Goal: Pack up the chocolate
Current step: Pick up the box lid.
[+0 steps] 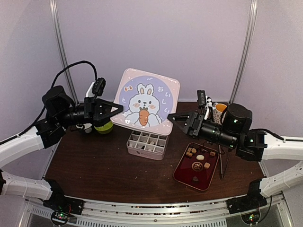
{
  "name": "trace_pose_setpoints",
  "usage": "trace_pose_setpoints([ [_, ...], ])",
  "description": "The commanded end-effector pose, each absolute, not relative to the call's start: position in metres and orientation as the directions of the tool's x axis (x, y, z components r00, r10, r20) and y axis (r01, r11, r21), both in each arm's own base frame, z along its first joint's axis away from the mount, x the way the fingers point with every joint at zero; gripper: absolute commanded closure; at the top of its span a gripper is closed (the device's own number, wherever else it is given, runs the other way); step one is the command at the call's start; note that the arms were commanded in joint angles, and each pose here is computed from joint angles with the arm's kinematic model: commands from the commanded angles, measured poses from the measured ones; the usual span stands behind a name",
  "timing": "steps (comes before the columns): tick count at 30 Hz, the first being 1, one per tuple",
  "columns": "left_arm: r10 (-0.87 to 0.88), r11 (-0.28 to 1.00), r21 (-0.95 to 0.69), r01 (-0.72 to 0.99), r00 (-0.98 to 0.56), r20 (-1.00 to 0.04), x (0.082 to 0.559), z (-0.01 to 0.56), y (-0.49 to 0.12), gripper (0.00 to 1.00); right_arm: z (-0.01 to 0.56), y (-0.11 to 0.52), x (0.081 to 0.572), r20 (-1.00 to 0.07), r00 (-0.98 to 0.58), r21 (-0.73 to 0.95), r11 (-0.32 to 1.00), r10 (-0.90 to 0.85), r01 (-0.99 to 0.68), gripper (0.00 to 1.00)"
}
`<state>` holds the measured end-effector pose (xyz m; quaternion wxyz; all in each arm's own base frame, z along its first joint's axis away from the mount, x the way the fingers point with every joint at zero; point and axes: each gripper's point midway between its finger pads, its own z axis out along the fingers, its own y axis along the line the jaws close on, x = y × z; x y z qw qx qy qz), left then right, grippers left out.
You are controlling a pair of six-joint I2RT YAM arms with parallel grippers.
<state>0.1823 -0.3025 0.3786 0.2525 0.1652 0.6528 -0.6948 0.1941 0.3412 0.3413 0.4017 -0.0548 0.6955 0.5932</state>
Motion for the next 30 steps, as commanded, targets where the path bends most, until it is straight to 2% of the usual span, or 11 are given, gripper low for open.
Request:
trace_pose_setpoints([
  [1, -0.151, -0.094, -0.774, 0.626, -0.777, -0.611, 0.172, 0.402, -0.3, 0.98, 0.356, 0.348, 0.191, -0.619, -0.68, 0.783, 0.232, 0.394, -0.578, 0.55],
  [13, -0.123, -0.065, -0.795, 0.603, -0.796, -0.593, 0.181, 0.382, -0.308, 0.97, 0.37, 0.349, 0.183, -0.609, -0.687, 0.782, 0.153, 0.396, -0.604, 0.79],
  [16, -0.128, -0.019, -0.789, 0.614, -0.784, -0.607, 0.187, 0.376, -0.309, 0.85, 0.366, 0.348, 0.187, -0.607, -0.687, 0.786, 0.176, 0.399, -0.592, 0.83],
  [18, -0.124, 0.068, -0.796, 0.602, -0.786, -0.605, 0.196, 0.362, -0.309, 0.76, 0.36, 0.345, 0.193, -0.601, -0.688, 0.794, 0.204, 0.407, -0.573, 0.87],
  [20, -0.123, 0.113, -0.784, 0.61, -0.774, -0.621, 0.202, 0.357, -0.31, 0.71, 0.354, 0.343, 0.199, -0.588, -0.693, 0.805, 0.218, 0.417, -0.552, 0.9],
  [25, -0.098, 0.194, -0.788, 0.584, -0.788, -0.608, 0.217, 0.336, -0.315, 0.66, 0.339, 0.344, 0.212, -0.553, -0.716, 0.832, 0.239, 0.425, -0.501, 0.98],
  [30, -0.069, 0.336, -0.753, 0.565, -0.783, -0.618, 0.237, 0.307, -0.316, 0.64, 0.31, 0.346, 0.228, -0.501, -0.748, 0.865, 0.27, 0.435, -0.422, 1.0],
])
